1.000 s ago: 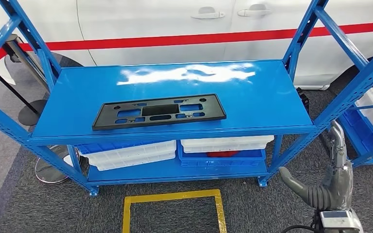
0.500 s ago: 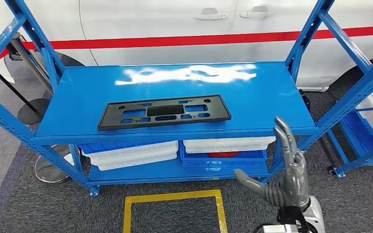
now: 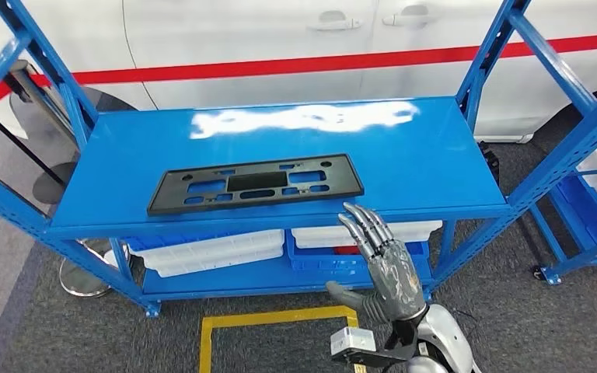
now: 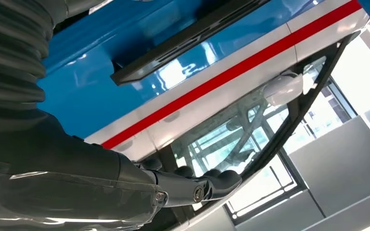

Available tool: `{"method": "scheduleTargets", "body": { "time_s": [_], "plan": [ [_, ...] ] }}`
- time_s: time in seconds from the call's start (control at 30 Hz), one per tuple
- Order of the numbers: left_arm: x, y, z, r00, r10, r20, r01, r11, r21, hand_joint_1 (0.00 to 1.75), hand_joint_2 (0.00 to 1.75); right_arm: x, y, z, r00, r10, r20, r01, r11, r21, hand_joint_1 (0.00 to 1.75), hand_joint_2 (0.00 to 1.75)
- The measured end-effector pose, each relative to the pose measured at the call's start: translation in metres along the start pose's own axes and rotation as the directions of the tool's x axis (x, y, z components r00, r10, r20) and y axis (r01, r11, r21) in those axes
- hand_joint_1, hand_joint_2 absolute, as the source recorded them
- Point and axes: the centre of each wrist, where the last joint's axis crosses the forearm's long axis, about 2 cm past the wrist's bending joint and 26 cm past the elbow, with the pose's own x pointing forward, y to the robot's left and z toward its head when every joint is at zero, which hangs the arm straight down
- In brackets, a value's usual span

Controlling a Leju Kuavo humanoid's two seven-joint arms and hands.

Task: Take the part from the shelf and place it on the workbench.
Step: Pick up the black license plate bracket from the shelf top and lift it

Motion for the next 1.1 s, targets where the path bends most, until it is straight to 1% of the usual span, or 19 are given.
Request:
{"method": "scheduleTargets", "body": {
  "time_s": [0.23, 0.37, 0.43, 0.73, 0.87, 1.1],
  "plan": [
    [-0.004, 0.001, 0.001, 1.000, 0.003, -0.006, -0.003, 1.000, 0.000, 0.00, 0.00, 0.002, 0.013, -0.001, 0.993, 0.114, 0.021, -0.114, 0.993, 0.009, 0.00, 1.75],
    [-0.003, 0.001, 0.001, 1.000, 0.015, -0.013, -0.015, 1.000, 0.005, 0.00, 0.00, 0.003, 0.020, -0.005, 0.970, 0.234, 0.059, -0.232, 0.972, -0.039, 0.00, 1.75],
    [-0.003, 0.001, 0.001, 1.000, 0.016, -0.015, -0.016, 1.000, 0.008, 0.00, 0.00, 0.003, 0.022, -0.007, 0.961, 0.268, 0.074, -0.264, 0.963, -0.059, 0.00, 1.75],
    [-0.004, 0.001, 0.001, 1.000, 0.022, -0.018, -0.022, 1.000, 0.011, 0.00, 0.00, -0.002, 0.029, -0.007, 0.950, 0.303, 0.079, -0.300, 0.952, -0.052, 0.00, 1.75],
    [-0.003, -0.004, 0.002, 0.999, 0.032, -0.022, -0.032, 0.999, 0.002, 0.00, 0.00, -0.005, 0.030, -0.012, 0.945, 0.317, 0.086, -0.313, 0.948, -0.056, 0.00, 1.75],
    [-0.003, -0.004, 0.002, 0.999, 0.034, -0.026, -0.034, 0.999, 0.006, 0.00, 0.00, -0.008, 0.037, -0.020, 0.945, 0.318, 0.080, -0.316, 0.948, -0.034, 0.00, 1.75]
  ]
}}
